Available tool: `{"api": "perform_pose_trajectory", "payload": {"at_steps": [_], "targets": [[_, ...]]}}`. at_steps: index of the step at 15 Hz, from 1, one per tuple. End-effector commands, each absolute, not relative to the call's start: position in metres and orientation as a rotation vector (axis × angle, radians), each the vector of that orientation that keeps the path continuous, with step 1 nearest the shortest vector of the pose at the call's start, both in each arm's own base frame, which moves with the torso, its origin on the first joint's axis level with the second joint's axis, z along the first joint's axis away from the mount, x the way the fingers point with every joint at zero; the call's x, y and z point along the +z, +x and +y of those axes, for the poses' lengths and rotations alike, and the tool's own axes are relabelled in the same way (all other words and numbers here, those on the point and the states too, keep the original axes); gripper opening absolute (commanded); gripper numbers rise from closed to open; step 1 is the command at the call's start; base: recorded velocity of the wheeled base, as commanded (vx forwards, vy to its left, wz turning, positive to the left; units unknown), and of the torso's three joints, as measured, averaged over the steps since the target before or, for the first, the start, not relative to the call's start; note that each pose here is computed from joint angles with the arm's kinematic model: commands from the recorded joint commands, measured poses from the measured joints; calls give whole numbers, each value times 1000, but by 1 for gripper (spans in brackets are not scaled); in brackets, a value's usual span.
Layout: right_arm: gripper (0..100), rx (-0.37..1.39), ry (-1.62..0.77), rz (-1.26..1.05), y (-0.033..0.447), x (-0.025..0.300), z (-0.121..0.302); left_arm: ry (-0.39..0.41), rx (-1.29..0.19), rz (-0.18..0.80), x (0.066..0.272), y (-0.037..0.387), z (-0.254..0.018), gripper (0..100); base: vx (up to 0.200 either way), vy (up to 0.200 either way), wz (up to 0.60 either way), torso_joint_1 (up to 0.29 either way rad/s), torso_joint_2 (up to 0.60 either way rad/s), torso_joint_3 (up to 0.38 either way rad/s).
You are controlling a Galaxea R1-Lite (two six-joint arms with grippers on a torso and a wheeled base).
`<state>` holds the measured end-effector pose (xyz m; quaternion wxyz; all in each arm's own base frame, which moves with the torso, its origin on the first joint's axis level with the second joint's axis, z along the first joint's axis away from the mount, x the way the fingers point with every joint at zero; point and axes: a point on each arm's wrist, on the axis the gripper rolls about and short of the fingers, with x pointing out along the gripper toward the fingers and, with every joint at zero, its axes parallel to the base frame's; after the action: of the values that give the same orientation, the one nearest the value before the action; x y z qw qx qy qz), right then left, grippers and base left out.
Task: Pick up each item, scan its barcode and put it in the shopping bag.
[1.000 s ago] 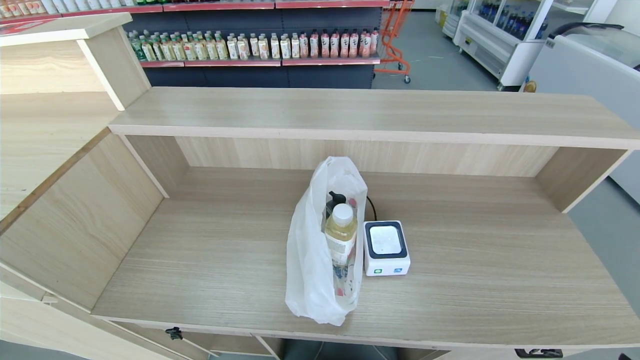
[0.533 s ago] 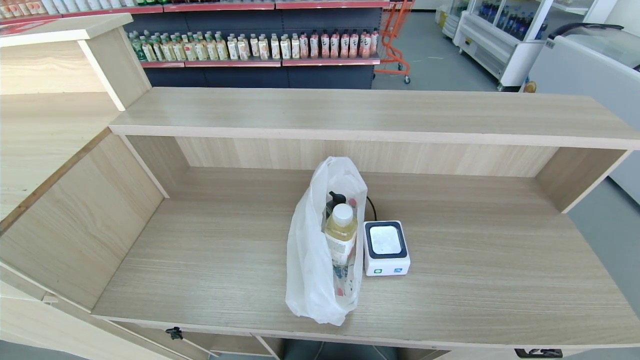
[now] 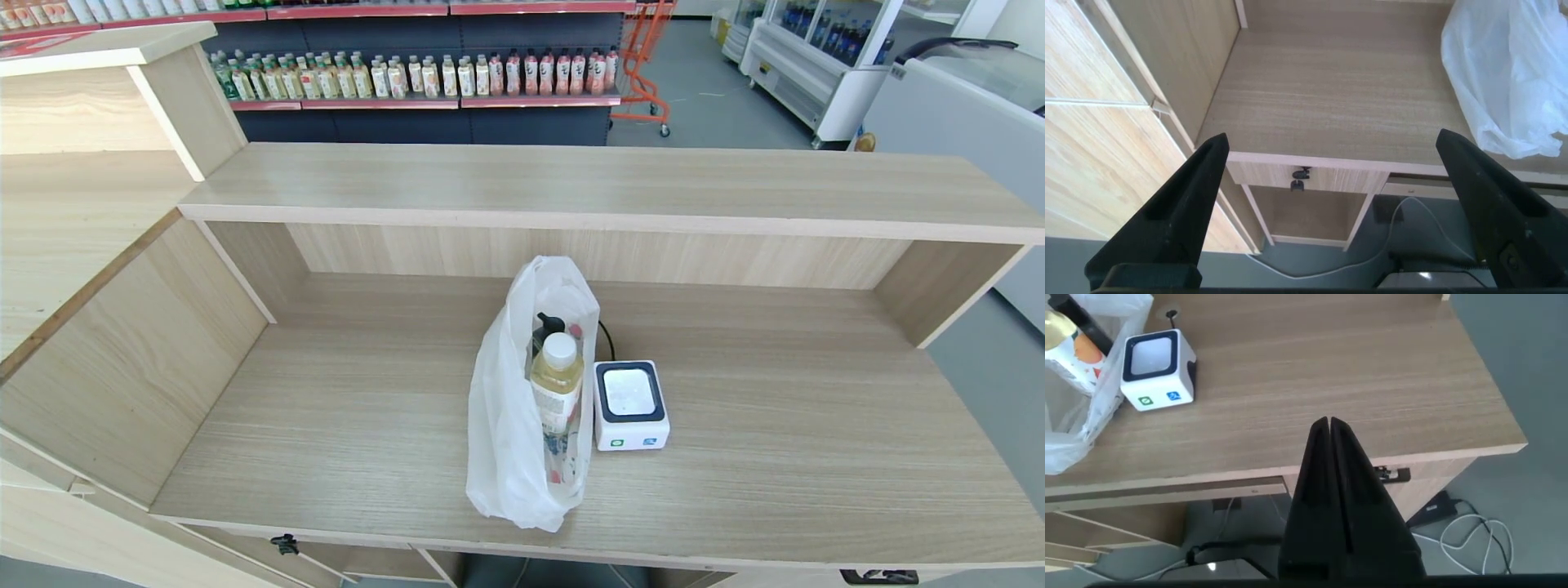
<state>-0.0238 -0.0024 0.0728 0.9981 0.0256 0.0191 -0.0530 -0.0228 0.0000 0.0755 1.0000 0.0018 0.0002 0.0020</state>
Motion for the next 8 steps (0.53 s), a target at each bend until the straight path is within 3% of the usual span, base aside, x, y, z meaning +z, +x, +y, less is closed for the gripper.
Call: {"api": "perform_pose_trajectory", "payload": {"at_steps": [1,8], "targets": [[0,-107,54,43,-24,72,-2,5,5,0,75,-23,0,100,0,0,0,0,0,0],[0,-107,57,43,-24,72,-2,2,5,0,75,-23,0,100,0,0,0,0,0,0]]}}
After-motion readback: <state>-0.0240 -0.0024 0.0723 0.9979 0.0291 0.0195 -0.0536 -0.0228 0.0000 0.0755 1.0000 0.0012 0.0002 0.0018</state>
